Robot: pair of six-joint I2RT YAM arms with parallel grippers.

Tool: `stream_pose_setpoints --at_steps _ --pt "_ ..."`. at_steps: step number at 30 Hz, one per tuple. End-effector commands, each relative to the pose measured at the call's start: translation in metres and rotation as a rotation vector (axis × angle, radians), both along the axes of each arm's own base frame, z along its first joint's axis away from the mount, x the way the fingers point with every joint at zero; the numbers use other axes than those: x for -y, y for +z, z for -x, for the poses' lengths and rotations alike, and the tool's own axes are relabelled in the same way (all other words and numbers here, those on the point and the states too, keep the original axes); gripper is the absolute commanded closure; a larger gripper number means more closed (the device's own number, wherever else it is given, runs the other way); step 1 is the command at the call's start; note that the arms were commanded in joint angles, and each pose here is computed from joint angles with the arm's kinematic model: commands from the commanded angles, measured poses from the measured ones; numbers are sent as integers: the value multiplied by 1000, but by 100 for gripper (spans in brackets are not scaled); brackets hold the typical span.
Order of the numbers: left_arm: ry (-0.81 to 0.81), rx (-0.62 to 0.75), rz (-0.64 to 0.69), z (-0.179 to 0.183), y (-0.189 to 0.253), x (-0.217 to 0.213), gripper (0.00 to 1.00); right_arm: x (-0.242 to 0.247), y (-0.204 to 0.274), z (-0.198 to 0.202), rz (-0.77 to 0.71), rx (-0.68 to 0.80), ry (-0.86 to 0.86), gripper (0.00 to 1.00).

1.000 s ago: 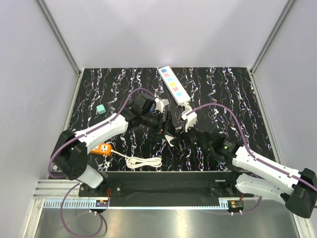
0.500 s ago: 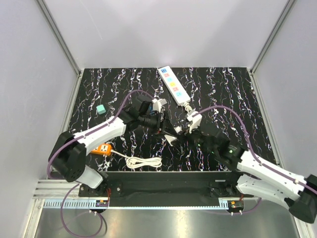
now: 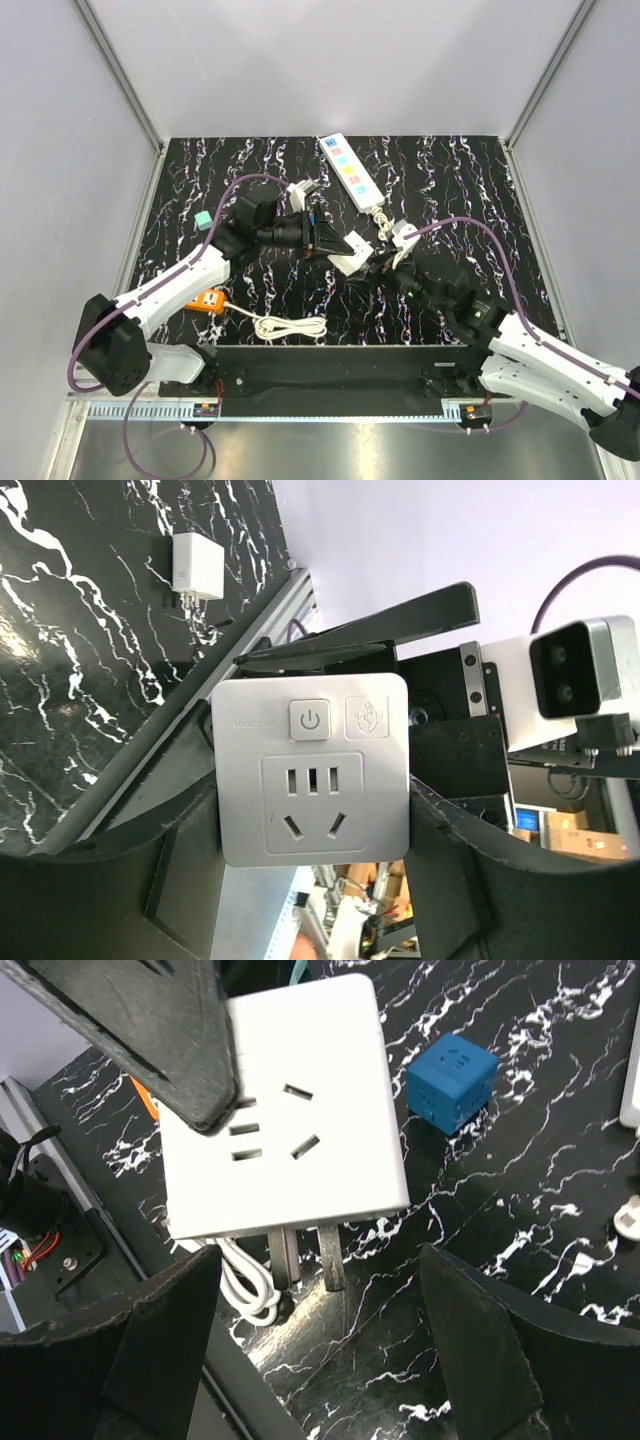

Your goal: Insert the plug

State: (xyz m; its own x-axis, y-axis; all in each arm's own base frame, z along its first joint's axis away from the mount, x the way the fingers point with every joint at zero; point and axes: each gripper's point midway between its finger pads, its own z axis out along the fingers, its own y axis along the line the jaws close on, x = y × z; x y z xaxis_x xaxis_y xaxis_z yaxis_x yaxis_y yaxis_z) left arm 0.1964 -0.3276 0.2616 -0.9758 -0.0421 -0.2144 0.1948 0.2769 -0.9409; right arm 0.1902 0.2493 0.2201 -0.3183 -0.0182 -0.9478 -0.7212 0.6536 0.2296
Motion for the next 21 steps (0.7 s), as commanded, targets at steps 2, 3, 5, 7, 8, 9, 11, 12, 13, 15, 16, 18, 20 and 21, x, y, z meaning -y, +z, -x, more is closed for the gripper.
stream_pose_setpoints --at_steps 2,3,5,7,8,9,11,12,13,15,16,18,20,21 --pt "-16 33 82 8 27 1 100 -9 50 -9 -81 144 11 13" --pt "-18 30 80 10 25 0 100 -9 51 -10 -81 152 11 13" --pt "-15 24 78 12 23 -1 100 -11 52 -11 -89 161 11 13" --pt "-14 13 75 14 17 -2 100 -12 52 -12 -88 167 12 13" --pt "-13 11 77 14 17 -2 100 -13 54 -13 -92 172 12 14" --pt "-16 6 77 16 15 -3 100 -14 52 -14 -84 172 13 14" --pt "-19 6 87 17 17 -2 100 -20 53 -11 -82 172 50 16" --pt "-23 6 90 18 17 -3 100 -21 54 -11 -81 174 55 19" --pt "-26 10 95 19 18 -2 100 -23 55 -11 -79 175 62 23" --pt "-35 10 98 21 19 -1 100 -25 59 -10 -88 181 73 38" --pt "-36 14 97 21 18 -1 95 -26 60 -11 -93 182 71 44" --pt "-40 9 95 23 17 -1 78 -27 59 -11 -92 181 79 64" --pt "-45 1 92 24 14 -1 48 -31 57 -5 -92 188 123 78" --pt "-48 -2 92 24 14 -1 43 -32 55 -3 -92 191 137 90"
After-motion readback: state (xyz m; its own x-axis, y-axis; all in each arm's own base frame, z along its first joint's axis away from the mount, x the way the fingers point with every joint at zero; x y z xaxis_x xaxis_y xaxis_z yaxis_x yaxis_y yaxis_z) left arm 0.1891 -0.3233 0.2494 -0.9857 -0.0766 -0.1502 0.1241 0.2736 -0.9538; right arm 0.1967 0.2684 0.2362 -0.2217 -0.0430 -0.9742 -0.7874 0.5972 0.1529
